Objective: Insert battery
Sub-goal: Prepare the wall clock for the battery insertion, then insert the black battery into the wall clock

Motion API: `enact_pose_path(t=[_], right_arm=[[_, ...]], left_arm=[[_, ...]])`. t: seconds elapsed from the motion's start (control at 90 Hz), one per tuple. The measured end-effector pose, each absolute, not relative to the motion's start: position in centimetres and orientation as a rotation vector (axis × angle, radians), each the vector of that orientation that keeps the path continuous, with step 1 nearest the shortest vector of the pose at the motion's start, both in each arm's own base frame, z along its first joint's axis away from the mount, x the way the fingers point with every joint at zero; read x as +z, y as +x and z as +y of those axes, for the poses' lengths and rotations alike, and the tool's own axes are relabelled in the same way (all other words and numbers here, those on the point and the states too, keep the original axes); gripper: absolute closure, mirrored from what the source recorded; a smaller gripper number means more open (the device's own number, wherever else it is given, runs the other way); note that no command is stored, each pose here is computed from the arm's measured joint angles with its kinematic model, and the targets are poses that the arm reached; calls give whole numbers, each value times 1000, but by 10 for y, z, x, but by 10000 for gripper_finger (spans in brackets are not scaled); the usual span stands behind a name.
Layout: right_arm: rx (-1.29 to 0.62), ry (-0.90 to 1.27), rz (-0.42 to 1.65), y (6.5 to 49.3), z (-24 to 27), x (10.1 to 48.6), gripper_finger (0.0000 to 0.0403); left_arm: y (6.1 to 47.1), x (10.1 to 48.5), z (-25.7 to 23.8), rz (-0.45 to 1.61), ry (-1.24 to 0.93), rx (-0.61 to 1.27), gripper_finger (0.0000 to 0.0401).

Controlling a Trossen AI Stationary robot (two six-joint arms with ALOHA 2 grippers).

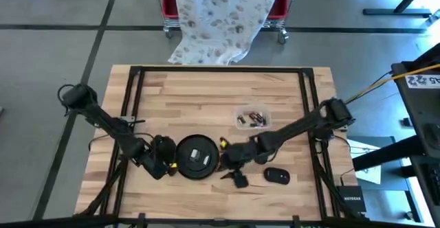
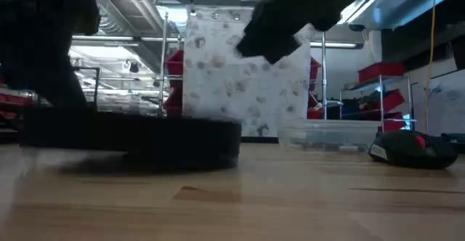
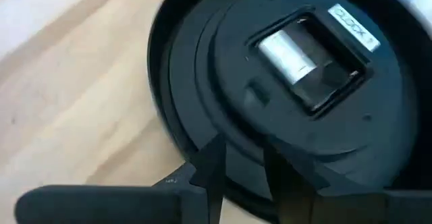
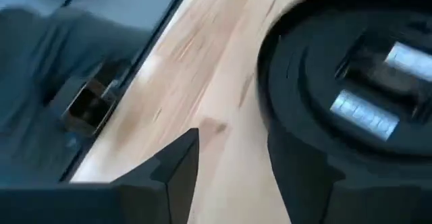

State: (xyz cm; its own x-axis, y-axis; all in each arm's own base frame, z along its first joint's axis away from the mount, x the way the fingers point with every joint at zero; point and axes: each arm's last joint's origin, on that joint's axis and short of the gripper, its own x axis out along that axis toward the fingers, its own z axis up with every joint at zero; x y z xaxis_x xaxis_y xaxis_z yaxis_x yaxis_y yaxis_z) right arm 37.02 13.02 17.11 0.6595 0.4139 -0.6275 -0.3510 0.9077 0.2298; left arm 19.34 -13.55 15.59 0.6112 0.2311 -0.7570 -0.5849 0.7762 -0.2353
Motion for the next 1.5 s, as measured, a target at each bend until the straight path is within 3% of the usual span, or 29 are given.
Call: enact_pose_path(t=[0.189, 0.433, 0.633, 0.744, 0.922, 1.044, 1.267, 1.5], right_arm=[[363, 116, 803, 381, 121, 131, 256], [199, 28, 810, 390, 78, 131, 273], [-136, -61, 769, 393, 34, 147, 276], [-147, -120, 707, 387, 34, 179, 276], [-95, -225, 810, 357, 40, 211, 276], [-85, -248, 956, 329, 31, 228, 276], [-87, -153, 1203, 302, -11, 209, 276], [-163, 10, 1113, 291, -46, 171, 276]], left_arm=[[206, 134, -147, 797, -546, 492, 319], [211, 141, -169, 793, -704, 381, 319], [225, 165, -188, 670, -728, 258, 319], [233, 179, -190, 593, -596, 254, 319], [244, 188, -182, 571, -471, 262, 319], [240, 200, -178, 659, -418, 305, 319], [210, 211, -168, 941, -434, 485, 319], [182, 202, -175, 1200, -533, 554, 319]])
